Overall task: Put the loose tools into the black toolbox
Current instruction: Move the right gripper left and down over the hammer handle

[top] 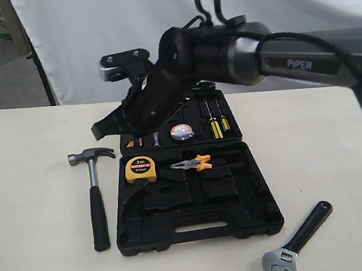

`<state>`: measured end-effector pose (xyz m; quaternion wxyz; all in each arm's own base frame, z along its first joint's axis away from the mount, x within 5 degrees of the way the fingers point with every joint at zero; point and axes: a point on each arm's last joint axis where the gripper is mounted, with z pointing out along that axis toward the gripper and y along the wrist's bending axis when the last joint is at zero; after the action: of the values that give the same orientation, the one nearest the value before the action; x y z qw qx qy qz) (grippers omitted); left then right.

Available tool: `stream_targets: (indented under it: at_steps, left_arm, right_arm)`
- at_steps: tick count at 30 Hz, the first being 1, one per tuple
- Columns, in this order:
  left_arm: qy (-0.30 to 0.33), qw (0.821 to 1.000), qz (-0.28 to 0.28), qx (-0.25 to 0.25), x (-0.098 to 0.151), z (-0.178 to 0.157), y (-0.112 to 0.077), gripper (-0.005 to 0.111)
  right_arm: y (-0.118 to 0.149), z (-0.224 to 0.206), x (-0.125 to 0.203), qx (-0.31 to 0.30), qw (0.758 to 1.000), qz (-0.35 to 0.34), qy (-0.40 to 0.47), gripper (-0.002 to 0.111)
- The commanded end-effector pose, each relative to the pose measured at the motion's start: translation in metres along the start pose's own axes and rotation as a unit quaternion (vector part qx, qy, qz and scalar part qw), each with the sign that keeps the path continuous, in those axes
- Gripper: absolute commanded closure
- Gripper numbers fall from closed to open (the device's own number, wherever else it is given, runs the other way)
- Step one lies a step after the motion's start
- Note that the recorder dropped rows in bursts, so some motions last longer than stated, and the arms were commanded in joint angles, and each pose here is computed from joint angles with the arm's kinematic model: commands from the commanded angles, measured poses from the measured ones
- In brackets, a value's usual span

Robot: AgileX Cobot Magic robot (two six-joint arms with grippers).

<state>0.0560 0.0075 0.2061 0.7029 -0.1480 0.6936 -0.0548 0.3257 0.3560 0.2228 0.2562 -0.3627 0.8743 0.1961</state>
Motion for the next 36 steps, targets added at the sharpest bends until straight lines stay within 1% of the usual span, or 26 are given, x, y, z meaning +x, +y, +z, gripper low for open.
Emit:
stream_targets:
  at_steps: [1,3,4,6,7,10,12,14,20,26,30,35,36]
  left_arm:
    - [-0.01,1.0,0.0,-0.01,-0.002,0.0,0.001,0.106]
    - [-0.01,1.0,0.0,-0.01,-0.002,0.0,0.001,0.106]
    - [-0.01,1.0,0.0,-0.01,-0.002,0.0,0.001,0.106]
    - [-0.01,1.0,0.0,-0.01,-0.002,0.0,0.001,0.106]
    - [-0.01,1.0,0.0,-0.01,-0.002,0.0,0.001,0.106]
    - [-0.01,1.0,0.0,-0.01,-0.002,0.0,0.001,0.106]
    - [-0.01,1.0,0.0,-0.01,-0.002,0.0,0.001,0.106]
    - [-0.01,1.0,0.0,-0.01,-0.002,0.0,0.001,0.106]
    - [-0.01,1.0,0.0,-0.01,-0.002,0.0,0.001,0.106]
    - [-0.01,1.0,0.0,-0.01,-0.002,0.0,0.001,0.106]
    - [-0.01,1.0,0.0,-0.01,-0.002,0.0,0.001,0.106]
    - [-0.01,1.0,0.0,-0.01,-0.002,0.0,0.001,0.106]
    - [-0.01,1.0,0.0,-0.01,-0.002,0.0,0.001,0.106]
  right_arm:
    - [0.028,0.024,0.011,-0.011,1.0,-0.007,0.009,0.108]
    - [0.037,0.035,0.014,-0.009,1.0,-0.01,0.001,0.106]
    - [0.042,0.04,0.015,-0.007,1.0,-0.016,-0.005,0.102]
    - [0.05,0.047,0.017,-0.009,0.999,-0.027,-0.015,0.09]
    - [0.054,0.053,0.018,-0.011,0.999,-0.03,-0.021,0.081]
    - [0.059,0.062,0.019,-0.014,0.999,-0.04,-0.025,0.06]
    - [0.06,0.068,0.019,-0.015,0.999,-0.041,-0.018,0.052]
    - [0.06,0.076,0.019,-0.015,0.999,-0.041,-0.016,0.046]
    - [0.063,0.1,0.019,-0.018,0.997,-0.075,-0.014,0.046]
    - [0.058,0.126,0.021,-0.003,0.995,-0.097,-0.013,0.046]
    - [0.055,0.136,0.025,0.005,0.993,-0.115,0.009,0.046]
    - [0.053,0.137,0.03,0.006,0.993,-0.114,0.037,0.046]
    - [0.053,0.137,0.031,0.006,0.993,-0.114,0.041,0.047]
